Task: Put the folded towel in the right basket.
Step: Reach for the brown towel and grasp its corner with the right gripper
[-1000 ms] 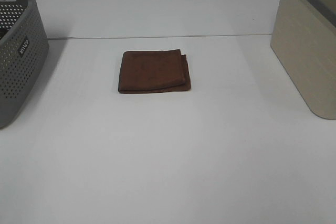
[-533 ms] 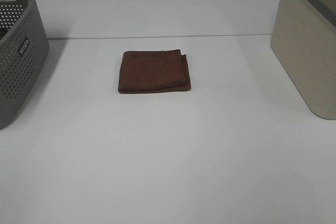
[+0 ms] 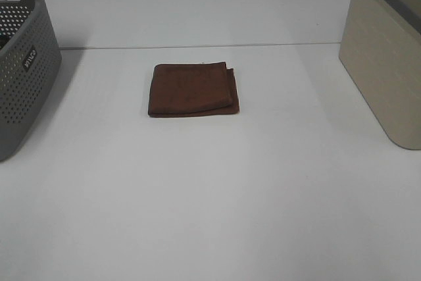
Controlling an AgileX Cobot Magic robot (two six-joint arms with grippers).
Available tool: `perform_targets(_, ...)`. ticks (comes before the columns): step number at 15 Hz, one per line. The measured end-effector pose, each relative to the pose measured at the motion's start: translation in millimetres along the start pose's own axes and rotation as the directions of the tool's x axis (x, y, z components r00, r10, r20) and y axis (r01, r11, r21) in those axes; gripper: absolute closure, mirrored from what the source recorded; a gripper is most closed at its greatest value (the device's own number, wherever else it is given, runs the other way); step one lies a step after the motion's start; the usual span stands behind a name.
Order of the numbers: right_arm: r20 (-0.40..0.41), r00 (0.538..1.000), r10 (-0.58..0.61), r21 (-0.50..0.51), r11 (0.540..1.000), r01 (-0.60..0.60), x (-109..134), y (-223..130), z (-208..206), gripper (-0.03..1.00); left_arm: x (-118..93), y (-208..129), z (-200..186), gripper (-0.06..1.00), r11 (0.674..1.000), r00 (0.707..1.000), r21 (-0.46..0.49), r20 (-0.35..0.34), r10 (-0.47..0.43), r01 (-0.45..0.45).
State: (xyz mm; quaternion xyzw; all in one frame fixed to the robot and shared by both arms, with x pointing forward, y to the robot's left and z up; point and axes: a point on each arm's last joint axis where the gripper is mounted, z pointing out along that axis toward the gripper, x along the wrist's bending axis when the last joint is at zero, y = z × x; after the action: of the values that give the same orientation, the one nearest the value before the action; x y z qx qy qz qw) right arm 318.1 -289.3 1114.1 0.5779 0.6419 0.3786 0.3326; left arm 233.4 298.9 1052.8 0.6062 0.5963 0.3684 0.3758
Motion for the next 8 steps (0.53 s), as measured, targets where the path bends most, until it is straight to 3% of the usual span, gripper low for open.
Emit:
perform_targets(5,-0.071,0.997,0.021,0.156,0.988,-0.010,-4,78,74,0.21,0,0,0,-0.03,1.000,1.000,0.000,0.000,0.000,0.000)
perform_targets(8,-0.157,0.987,0.037,0.242,0.970,0.002,-4,125,135,0.21,0,0,0,-0.03,1.000,1.000,0.000,0.000,0.000,0.000)
